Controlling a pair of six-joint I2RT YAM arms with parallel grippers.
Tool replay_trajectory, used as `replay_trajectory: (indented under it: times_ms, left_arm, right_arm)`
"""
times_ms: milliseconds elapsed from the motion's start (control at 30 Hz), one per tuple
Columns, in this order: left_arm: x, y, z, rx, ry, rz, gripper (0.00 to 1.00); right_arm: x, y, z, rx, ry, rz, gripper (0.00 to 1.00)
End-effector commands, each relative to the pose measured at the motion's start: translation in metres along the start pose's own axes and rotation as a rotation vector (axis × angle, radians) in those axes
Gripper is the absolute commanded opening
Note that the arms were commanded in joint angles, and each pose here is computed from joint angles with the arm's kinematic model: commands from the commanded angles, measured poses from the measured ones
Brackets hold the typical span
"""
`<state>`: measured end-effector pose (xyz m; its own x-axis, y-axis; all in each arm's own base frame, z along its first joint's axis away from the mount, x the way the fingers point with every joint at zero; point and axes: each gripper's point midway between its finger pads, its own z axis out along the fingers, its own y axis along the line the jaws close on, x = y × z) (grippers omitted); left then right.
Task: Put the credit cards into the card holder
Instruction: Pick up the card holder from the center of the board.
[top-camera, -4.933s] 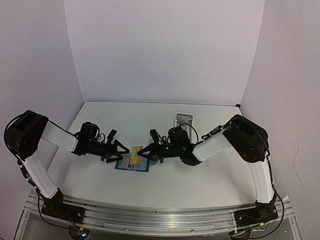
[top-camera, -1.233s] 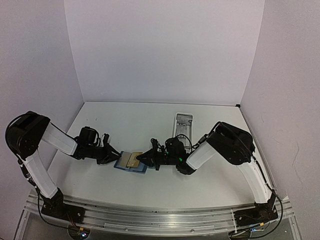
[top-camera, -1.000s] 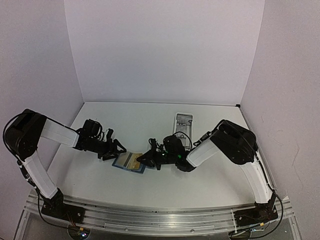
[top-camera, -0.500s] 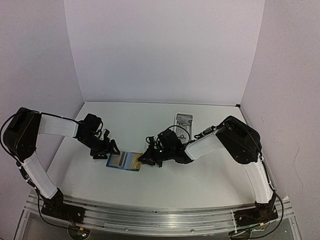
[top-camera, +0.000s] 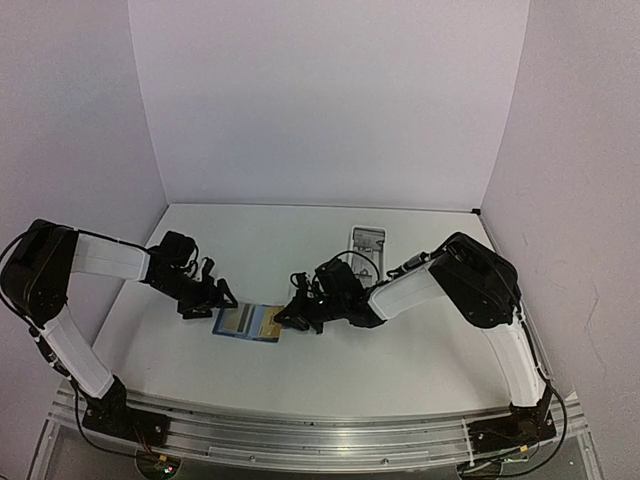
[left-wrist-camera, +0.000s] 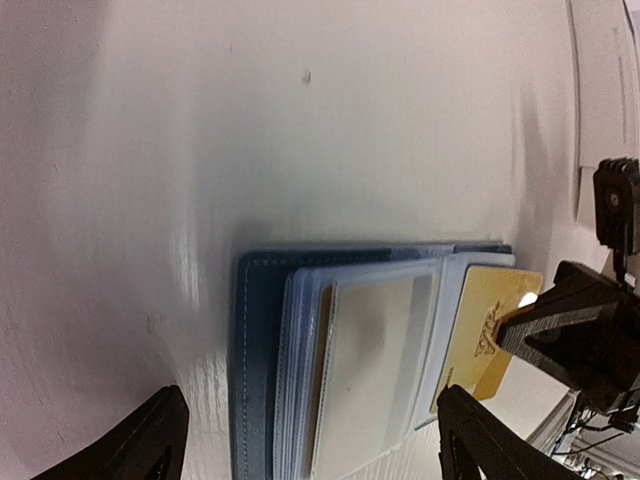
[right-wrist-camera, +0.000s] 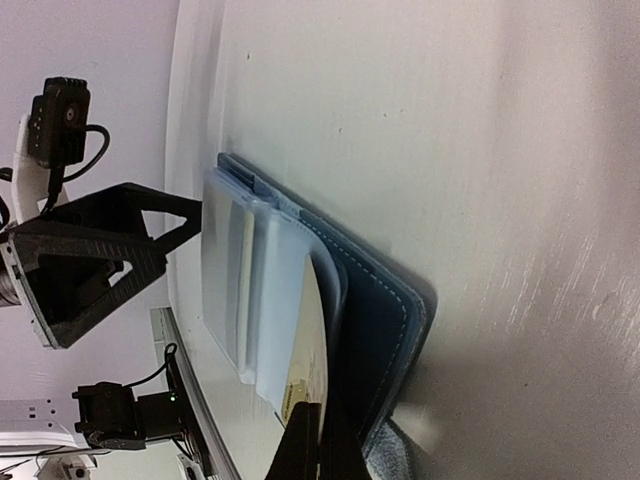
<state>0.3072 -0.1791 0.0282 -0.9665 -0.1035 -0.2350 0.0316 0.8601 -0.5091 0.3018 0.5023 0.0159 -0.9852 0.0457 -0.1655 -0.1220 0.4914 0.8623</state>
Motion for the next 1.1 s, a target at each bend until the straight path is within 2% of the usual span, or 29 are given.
replay_trajectory:
  times_ms: [0,133,233,333,400,467,633,800,900,1000,1067]
  left_arm:
    - [0.017,0.018,0.02,0.037,0.033,-0.01,0.86]
    - [0.038,-0.001,0.032,0.229,0.093,-0.073,0.83]
    - [0.049,-0.009,0.032,0.302,0.118,-0.114,0.8]
    - [0.046,-0.015,0.03,0.34,0.11,-0.114,0.76]
    - [0.038,-0.027,0.022,0.405,0.096,-0.116,0.68]
    - [0.034,-0.035,0.017,0.449,0.095,-0.12,0.65]
    - [0.026,-0.04,0.007,0.5,0.097,-0.131,0.57]
    - [0.022,-0.046,0.005,0.527,0.096,-0.107,0.45]
    - [0.023,-0.045,0.008,0.533,0.102,-0.112,0.31]
    - [0.024,-0.051,0.008,0.555,0.111,-0.095,0.04]
    - [0.023,-0.054,0.008,0.566,0.11,-0.08,0.0]
  right_arm:
    - [0.019,-0.043,0.004,0.108,0.051,0.022,0.0]
    - [0.018,-0.044,0.008,0.104,0.053,0.012,0.0]
    - [0.018,-0.045,0.01,0.102,0.058,0.007,0.0]
    - [0.02,-0.049,0.012,0.105,0.065,0.014,0.0]
    - [0.02,-0.052,0.012,0.107,0.064,0.02,0.0]
    - [0.02,-0.052,0.011,0.107,0.064,0.021,0.0]
    - [0.013,-0.049,0.007,0.102,0.047,0.014,0.0]
    - [0.009,-0.044,0.008,0.094,0.039,0.002,0.0]
    - [0.008,-0.045,0.008,0.093,0.04,0.002,0.0]
    - [0.006,-0.042,0.008,0.087,0.039,-0.007,0.0]
    - [0.003,-0.038,0.007,0.074,0.039,-0.023,0.0]
